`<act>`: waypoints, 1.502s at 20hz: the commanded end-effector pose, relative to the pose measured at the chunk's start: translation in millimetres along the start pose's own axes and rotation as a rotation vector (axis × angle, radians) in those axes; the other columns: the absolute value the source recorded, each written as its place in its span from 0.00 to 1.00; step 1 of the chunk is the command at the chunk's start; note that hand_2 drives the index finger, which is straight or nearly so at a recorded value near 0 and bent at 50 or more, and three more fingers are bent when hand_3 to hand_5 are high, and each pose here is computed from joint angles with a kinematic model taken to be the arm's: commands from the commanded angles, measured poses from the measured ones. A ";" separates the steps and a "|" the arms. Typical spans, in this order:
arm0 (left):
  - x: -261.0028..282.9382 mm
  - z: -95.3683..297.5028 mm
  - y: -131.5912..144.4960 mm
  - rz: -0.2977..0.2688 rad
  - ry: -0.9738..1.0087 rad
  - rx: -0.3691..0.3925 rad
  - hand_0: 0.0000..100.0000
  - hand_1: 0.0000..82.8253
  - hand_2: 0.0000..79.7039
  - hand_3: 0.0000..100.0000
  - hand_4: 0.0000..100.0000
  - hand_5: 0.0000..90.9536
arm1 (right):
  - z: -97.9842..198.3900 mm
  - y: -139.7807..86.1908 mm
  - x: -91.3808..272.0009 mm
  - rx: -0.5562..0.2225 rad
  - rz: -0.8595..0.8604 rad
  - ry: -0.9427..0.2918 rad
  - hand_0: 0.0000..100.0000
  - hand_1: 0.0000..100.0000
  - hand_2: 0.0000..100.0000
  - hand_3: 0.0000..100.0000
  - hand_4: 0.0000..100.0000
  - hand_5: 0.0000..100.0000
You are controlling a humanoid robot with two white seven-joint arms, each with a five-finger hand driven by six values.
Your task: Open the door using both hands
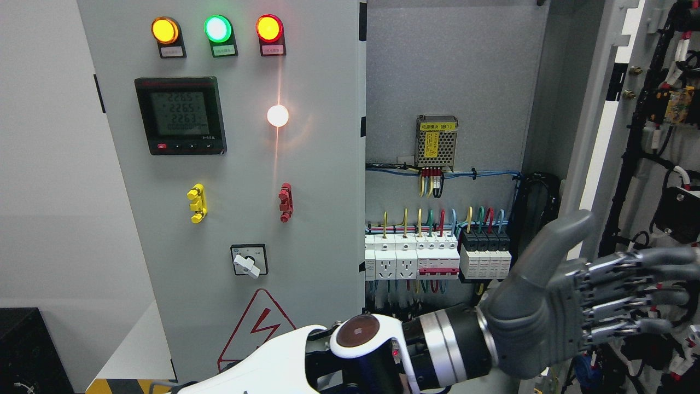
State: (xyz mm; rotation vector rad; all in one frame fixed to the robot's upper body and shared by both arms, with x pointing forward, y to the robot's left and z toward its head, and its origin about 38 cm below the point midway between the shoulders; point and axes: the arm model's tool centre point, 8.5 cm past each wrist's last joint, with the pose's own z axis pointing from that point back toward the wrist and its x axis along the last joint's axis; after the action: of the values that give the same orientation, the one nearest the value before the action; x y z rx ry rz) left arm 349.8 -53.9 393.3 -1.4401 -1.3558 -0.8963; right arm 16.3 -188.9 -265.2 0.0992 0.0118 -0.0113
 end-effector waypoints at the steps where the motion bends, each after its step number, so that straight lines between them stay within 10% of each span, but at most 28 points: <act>1: -0.5 99.1 1.8 -0.013 0.024 0.106 0.00 0.00 0.00 0.00 0.00 0.00 | -0.3 -0.2 -8.1 -0.001 -0.003 0.011 0.19 0.00 0.00 0.00 0.00 0.00; 16: -119.1 276.9 16.1 0.310 0.093 0.576 0.00 0.00 0.00 0.00 0.00 0.00 | -0.3 -0.1 -9.8 0.001 -0.004 0.015 0.19 0.00 0.00 0.00 0.00 0.00; 30: -249.5 414.4 -38.7 0.411 0.262 0.985 0.00 0.00 0.00 0.00 0.00 0.00 | -0.3 -0.3 -10.8 -0.001 -0.006 0.017 0.19 0.00 0.00 0.00 0.00 0.00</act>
State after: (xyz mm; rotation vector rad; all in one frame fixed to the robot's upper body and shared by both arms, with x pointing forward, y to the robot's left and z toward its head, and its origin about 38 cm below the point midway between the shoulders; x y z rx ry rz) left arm 266.0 189.7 88.6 -0.9770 -1.0279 -0.1708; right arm 6.9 -189.0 -265.3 0.0990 0.0267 -0.0152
